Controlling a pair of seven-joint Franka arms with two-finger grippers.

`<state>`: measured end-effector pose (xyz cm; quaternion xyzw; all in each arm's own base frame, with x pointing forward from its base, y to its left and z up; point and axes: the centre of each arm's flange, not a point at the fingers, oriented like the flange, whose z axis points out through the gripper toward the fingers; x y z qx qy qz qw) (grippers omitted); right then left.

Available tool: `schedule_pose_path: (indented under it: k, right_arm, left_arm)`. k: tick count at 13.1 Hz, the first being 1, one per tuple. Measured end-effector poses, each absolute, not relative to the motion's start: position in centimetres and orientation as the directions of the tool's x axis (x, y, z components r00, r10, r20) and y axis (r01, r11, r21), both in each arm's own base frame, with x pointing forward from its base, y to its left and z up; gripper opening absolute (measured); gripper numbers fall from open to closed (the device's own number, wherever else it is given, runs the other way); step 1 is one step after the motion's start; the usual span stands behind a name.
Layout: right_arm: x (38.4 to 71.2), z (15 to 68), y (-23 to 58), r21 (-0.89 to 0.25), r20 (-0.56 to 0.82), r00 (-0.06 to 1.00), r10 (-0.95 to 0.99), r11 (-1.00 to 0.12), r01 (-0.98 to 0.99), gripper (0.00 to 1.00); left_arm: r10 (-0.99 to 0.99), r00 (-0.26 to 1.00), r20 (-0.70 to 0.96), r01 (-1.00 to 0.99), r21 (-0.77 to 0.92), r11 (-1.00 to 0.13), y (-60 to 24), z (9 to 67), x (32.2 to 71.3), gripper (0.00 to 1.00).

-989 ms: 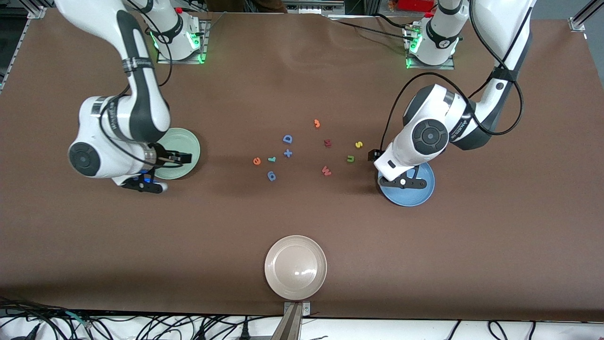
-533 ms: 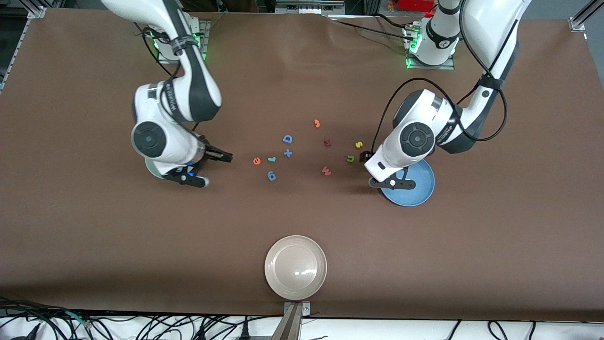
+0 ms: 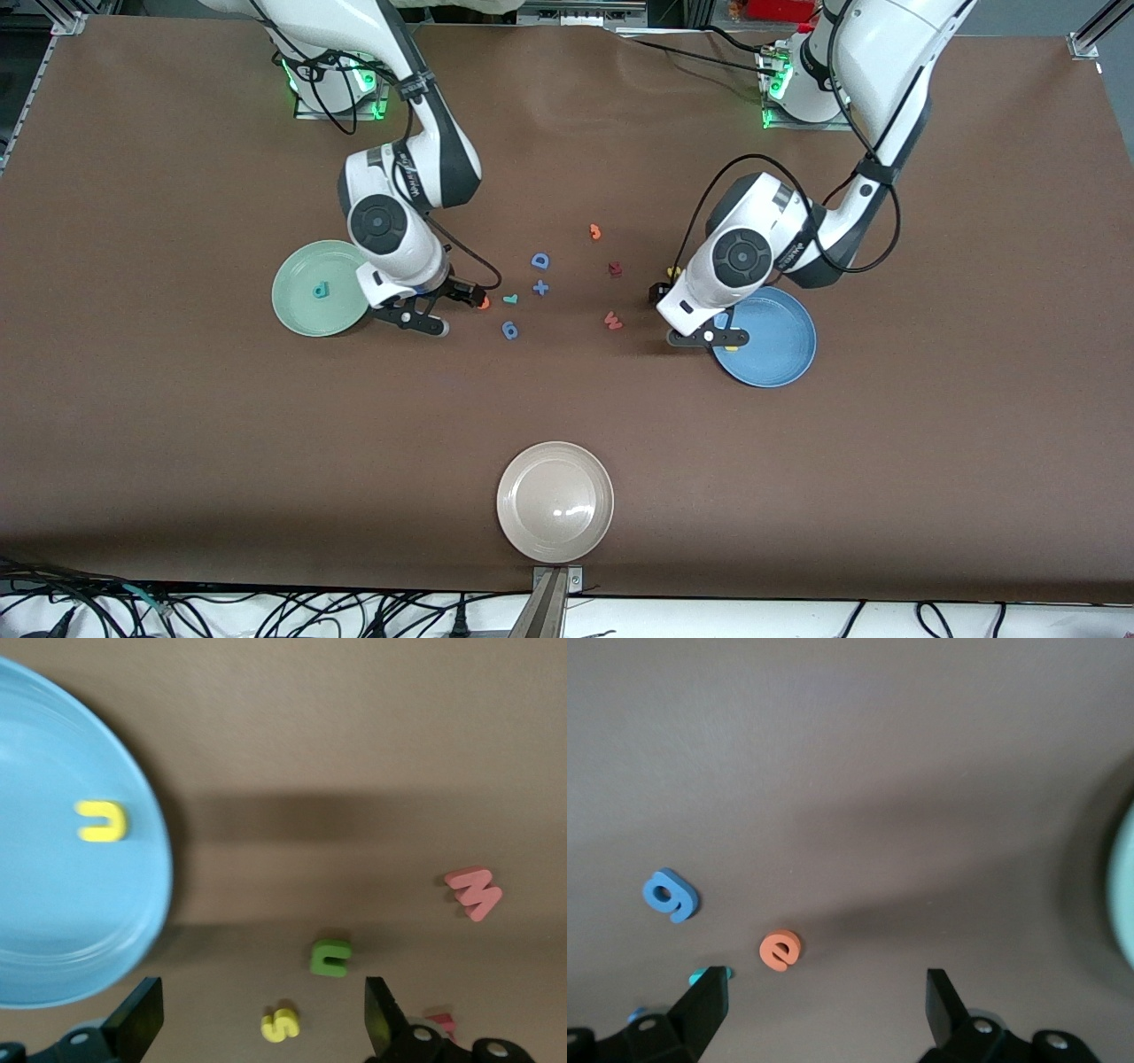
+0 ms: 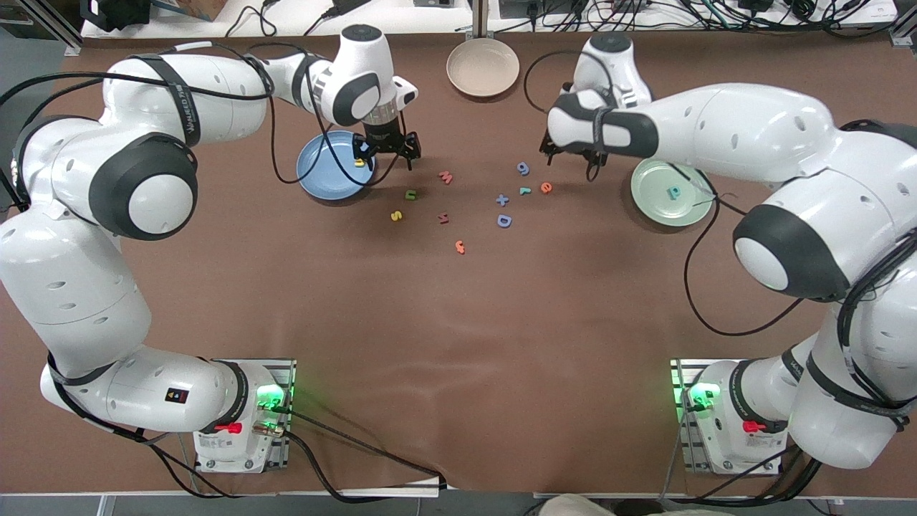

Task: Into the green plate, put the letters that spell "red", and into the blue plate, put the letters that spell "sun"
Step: 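Grasp the green c with the left gripper while the right gripper grasps the orange e, then carry the c to the blue plate while the right gripper carries e to green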

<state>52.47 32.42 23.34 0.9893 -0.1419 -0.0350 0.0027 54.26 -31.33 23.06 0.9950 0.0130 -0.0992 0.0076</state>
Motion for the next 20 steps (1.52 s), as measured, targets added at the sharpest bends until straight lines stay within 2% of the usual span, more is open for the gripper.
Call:
schedule_pose_path:
  k: [5,6,13,14,17,19,20]
  right_arm:
    - [51.6,18.8,33.8,0.02,0.006,0.953,-0.303,-0.953,-0.303,0.99]
    - [51.6,18.4,34.0,0.009,0.006,0.949,-0.314,-0.949,-0.314,0.99]
    - [50.8,17.0,34.9,-0.016,-0.015,0.938,-0.345,-0.938,-0.345,0.95]
    - [50.7,16.8,34.9,-0.016,-0.015,0.938,-0.346,-0.938,-0.347,0.95]
    - [50.7,16.8,34.9,-0.018,-0.015,0.937,-0.349,-0.937,-0.349,0.92]
    - [50.8,17.1,35.0,-0.024,-0.012,0.937,-0.349,-0.937,-0.349,0.76]
    - [50.9,17.1,35.0,-0.024,-0.012,0.937,-0.349,-0.937,-0.349,0.76]
  left_arm:
    - [0.058,0.984,-0.17,0.065,0.039,-0.997,-34.5,19.8,51.3,0.96]
    - [0.058,0.985,-0.165,0.066,0.046,-0.997,-34.6,19.4,51.1,0.9]
    - [0.064,0.987,-0.144,0.075,0.074,-0.994,-34.2,17.0,50.0,0.88]
    - [0.063,0.988,-0.144,0.074,0.073,-0.995,-34.2,16.9,50.0,0.83]
    - [0.057,0.989,-0.138,0.067,0.063,-0.996,-34.0,16.9,50.1,0.48]
    - [0.053,0.99,-0.132,0.062,0.067,-0.996,-34.3,17.2,50.0,0.31]
    - [0.053,0.99,-0.13,0.063,0.067,-0.996,-34.4,17.3,50.0,0.29]
